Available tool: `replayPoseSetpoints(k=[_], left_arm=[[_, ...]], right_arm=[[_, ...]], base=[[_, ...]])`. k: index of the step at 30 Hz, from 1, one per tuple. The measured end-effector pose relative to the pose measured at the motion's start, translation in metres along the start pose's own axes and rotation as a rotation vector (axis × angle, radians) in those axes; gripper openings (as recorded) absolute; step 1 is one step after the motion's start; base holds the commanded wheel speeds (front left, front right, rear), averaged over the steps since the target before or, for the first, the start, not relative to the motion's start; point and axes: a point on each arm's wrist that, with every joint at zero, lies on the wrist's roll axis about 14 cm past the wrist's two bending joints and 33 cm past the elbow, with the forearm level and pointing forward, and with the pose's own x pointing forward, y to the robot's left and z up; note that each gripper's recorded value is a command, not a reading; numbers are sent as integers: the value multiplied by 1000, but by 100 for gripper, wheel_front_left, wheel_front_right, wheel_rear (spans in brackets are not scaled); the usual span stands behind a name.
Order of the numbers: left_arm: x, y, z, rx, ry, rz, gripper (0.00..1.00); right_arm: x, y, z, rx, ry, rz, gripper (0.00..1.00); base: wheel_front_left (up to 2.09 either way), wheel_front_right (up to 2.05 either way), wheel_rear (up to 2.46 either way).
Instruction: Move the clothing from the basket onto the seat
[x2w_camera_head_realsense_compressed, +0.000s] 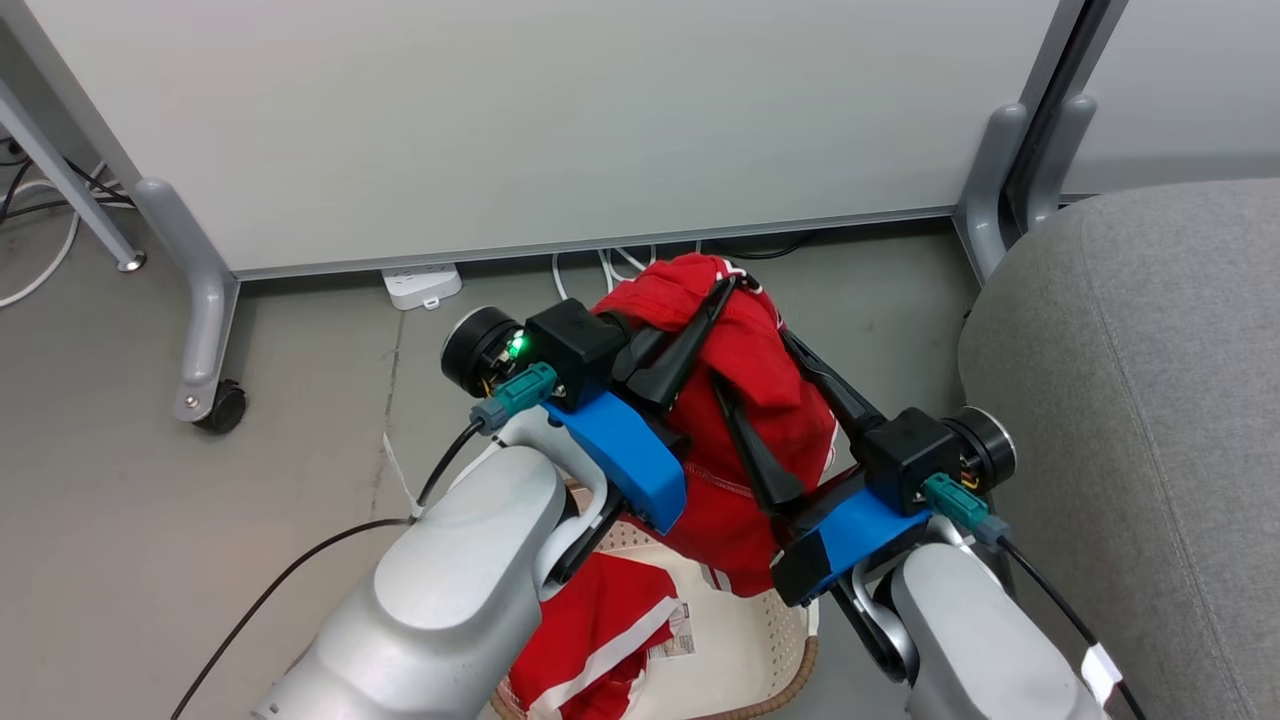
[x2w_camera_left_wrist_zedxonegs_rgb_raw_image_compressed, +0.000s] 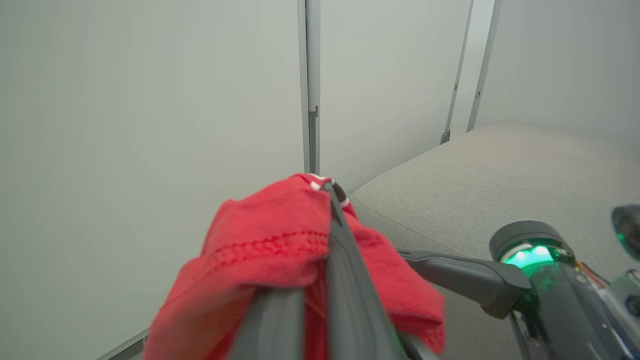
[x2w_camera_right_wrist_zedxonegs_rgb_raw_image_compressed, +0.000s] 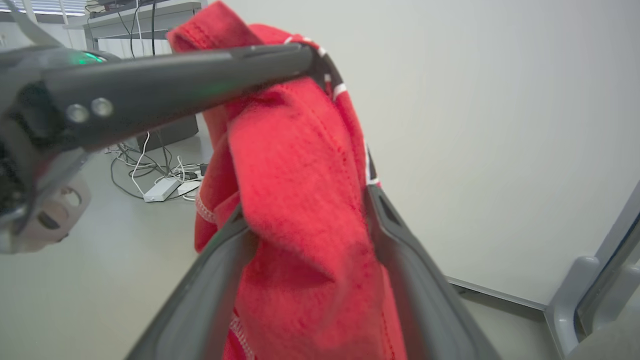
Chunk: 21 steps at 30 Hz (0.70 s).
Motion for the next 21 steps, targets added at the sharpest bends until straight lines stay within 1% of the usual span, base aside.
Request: replayPoseSetpoints(k=[5,6,7,10,21], left_arm=[[2,2,1,2,-4,1,0],[2,2,1,2,-5,1,0],[2,2,1,-1,-5,2,0],[3,2,0,-4,-5,2,0],[5,3,-1,-9,-3,4,0]], right_arm=[[6,-1,-8,-3,30,9,100],[6,-1,-10,2,35,9,38],[6,0,-12,6,41,10,0],[6,3,-18,22,59,17,0],[10,1,-13,27,47,18,0]], base=[[0,0,0],[0,0,0],[0,0,0],[0,0,0],[0,0,0]])
